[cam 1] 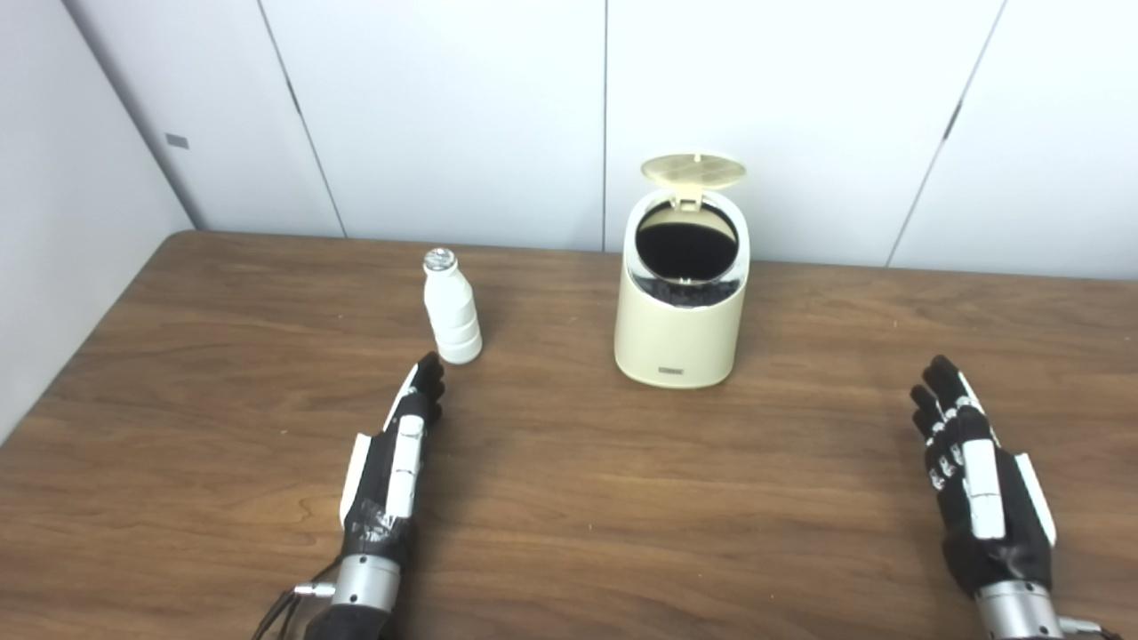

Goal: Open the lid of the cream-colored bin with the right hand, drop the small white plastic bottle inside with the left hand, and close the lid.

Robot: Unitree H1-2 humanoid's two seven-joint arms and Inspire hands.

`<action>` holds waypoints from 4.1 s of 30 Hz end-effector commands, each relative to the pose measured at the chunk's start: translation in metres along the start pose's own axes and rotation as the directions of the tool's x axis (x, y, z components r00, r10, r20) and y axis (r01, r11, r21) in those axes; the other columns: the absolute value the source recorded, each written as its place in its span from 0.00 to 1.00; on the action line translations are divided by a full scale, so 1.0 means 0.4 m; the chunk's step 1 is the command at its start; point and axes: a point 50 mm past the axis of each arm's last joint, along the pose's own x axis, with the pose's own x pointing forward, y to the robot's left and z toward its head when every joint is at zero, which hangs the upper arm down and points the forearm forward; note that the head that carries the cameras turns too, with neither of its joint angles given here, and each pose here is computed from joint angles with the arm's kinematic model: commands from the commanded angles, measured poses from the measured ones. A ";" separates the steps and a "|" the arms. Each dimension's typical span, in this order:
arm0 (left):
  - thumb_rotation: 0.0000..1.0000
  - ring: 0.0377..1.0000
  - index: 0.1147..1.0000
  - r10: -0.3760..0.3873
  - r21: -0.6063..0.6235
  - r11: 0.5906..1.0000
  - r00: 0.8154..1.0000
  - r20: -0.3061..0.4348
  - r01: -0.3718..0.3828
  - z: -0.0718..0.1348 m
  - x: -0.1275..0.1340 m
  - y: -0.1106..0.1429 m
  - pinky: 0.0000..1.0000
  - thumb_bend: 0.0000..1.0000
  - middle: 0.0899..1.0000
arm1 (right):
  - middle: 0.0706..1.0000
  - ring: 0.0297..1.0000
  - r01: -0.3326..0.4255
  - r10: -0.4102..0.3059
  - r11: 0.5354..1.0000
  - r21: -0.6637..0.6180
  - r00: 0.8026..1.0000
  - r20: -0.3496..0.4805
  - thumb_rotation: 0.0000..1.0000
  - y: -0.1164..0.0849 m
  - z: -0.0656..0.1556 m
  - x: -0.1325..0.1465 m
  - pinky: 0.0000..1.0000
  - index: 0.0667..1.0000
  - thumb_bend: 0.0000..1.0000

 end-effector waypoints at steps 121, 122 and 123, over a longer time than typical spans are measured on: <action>0.00 0.48 0.41 0.006 0.583 0.812 0.998 0.056 -0.038 0.147 0.413 0.093 0.47 0.52 0.46 | 0.95 0.98 0.007 -0.005 0.999 -0.045 0.999 0.050 0.91 0.046 0.059 0.036 0.97 0.95 0.64; 0.00 0.48 0.41 0.004 0.579 0.814 0.998 0.064 -0.041 0.150 0.411 0.091 0.47 0.52 0.46 | 0.95 0.98 0.006 -0.004 0.999 -0.042 0.999 0.051 0.91 0.045 0.058 0.037 0.97 0.95 0.64; 0.00 0.47 0.41 -0.004 0.576 0.816 0.997 0.081 -0.044 0.157 0.408 0.087 0.45 0.52 0.46 | 0.95 0.98 0.005 -0.003 0.999 -0.041 0.999 0.053 0.90 0.045 0.057 0.037 0.97 0.95 0.64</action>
